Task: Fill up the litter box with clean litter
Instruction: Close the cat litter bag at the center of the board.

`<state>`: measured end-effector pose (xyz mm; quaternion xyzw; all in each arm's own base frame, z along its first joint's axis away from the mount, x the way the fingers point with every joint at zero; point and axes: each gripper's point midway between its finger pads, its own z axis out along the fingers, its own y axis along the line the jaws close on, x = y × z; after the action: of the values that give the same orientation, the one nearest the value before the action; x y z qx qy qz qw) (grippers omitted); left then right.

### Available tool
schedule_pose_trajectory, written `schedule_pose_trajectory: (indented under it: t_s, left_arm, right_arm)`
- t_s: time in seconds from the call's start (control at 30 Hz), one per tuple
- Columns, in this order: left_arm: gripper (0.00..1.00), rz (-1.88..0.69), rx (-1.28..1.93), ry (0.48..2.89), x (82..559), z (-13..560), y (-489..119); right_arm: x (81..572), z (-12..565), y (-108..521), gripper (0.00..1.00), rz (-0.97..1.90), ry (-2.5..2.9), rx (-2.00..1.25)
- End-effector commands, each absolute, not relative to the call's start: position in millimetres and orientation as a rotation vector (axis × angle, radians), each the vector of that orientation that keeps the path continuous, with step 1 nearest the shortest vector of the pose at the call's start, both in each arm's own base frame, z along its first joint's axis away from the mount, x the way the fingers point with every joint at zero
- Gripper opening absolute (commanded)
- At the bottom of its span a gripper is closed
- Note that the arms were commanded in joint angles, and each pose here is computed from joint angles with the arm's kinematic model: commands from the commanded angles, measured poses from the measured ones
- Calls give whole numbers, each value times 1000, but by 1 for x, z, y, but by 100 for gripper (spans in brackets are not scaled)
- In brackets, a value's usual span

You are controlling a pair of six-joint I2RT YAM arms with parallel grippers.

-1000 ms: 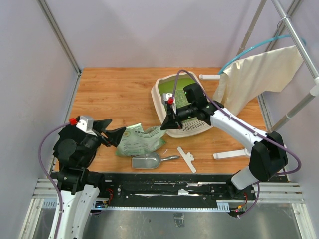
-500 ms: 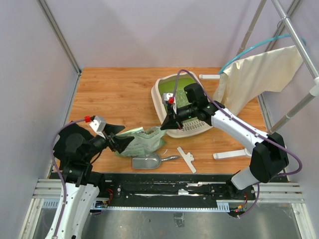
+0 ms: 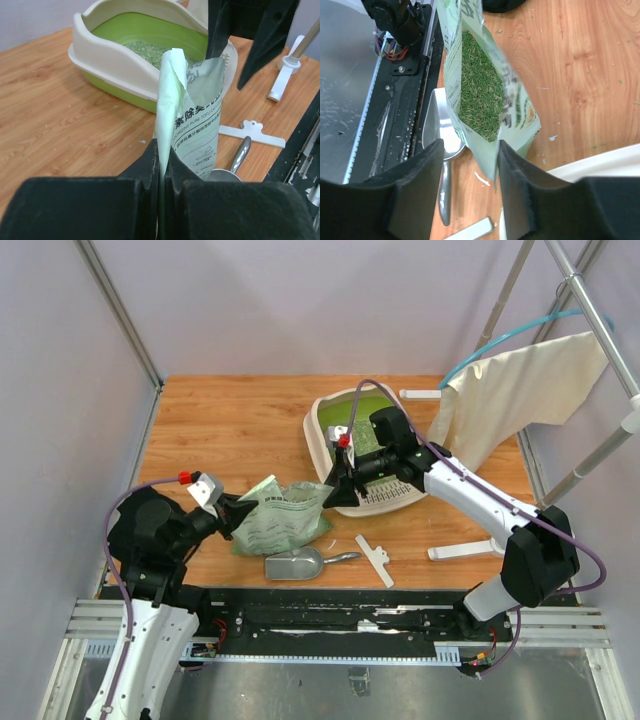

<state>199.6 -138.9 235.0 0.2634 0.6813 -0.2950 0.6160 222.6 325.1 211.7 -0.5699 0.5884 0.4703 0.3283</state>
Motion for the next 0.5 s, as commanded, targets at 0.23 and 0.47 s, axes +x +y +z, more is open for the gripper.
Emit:
schedule_pose_trajectory:
  t_s: [0.23, 0.47]
  left_arm:
    - [0, -653, 666, 1299, 203, 287, -147]
    - [1, -639, 682, 1252, 206, 298, -148]
  right_arm:
    - [242, 209, 334, 81, 1187, 1492, -1522]
    - [253, 209, 356, 68, 1335, 1464, -1530]
